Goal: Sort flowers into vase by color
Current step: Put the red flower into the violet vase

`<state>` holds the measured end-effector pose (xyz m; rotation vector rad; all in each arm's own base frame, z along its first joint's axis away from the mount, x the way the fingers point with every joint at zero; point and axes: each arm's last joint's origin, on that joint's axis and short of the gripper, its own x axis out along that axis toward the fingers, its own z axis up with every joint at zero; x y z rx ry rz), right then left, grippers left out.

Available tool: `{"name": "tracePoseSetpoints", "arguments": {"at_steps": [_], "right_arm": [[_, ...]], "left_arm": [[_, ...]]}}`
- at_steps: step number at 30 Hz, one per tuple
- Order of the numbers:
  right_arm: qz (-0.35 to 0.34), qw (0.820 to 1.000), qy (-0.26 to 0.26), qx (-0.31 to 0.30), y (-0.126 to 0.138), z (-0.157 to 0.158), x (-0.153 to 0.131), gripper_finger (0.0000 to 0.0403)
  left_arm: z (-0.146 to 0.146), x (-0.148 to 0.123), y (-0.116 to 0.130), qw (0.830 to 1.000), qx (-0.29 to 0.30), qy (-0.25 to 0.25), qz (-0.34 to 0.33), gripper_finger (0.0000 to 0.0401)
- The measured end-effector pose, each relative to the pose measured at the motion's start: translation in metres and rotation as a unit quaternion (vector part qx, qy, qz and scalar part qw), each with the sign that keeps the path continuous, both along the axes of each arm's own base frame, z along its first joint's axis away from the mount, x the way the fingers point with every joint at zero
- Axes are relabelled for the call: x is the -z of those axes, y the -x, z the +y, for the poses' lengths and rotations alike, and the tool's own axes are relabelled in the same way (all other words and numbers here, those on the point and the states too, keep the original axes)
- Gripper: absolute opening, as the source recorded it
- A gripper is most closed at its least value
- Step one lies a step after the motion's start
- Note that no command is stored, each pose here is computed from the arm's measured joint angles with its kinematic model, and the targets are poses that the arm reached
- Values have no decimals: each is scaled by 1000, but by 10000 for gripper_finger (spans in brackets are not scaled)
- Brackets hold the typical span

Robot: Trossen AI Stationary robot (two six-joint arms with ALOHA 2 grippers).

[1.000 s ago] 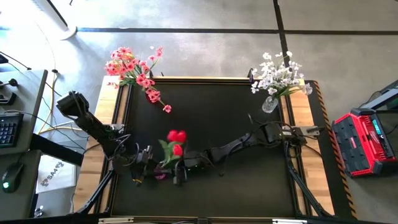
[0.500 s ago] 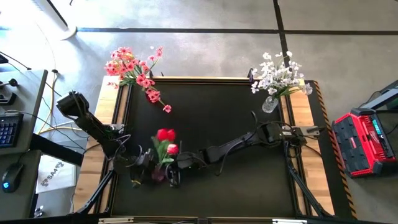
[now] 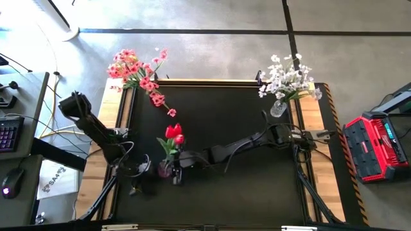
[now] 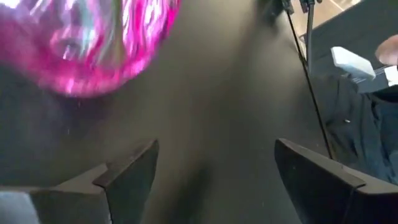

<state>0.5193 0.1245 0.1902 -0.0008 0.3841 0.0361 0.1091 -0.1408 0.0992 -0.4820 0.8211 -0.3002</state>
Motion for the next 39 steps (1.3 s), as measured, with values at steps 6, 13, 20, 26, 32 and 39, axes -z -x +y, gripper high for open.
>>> {"name": "tracePoseSetpoints", "arguments": {"at_steps": [6,13,20,26,32,39], "right_arm": [[25,1000,17,-2,1,5,-5,138],[21,1000,19,-6,0,5,-5,138],[-10,998,43,-36,-14,10,-2,138],[8,997,50,-57,-29,14,10,138],[25,997,55,-58,-36,16,14,138],[26,995,76,-62,-36,17,14,173]], "left_arm": [[4,-12,12,1000,-12,1,-16,305],[11,-46,17,992,-1,31,-124,305],[33,-96,30,991,36,-33,-126,305],[66,-132,46,988,-15,-116,-102,305],[81,-141,52,980,-62,-149,-118,305],[83,-141,52,975,-79,-164,-127,305]]}}
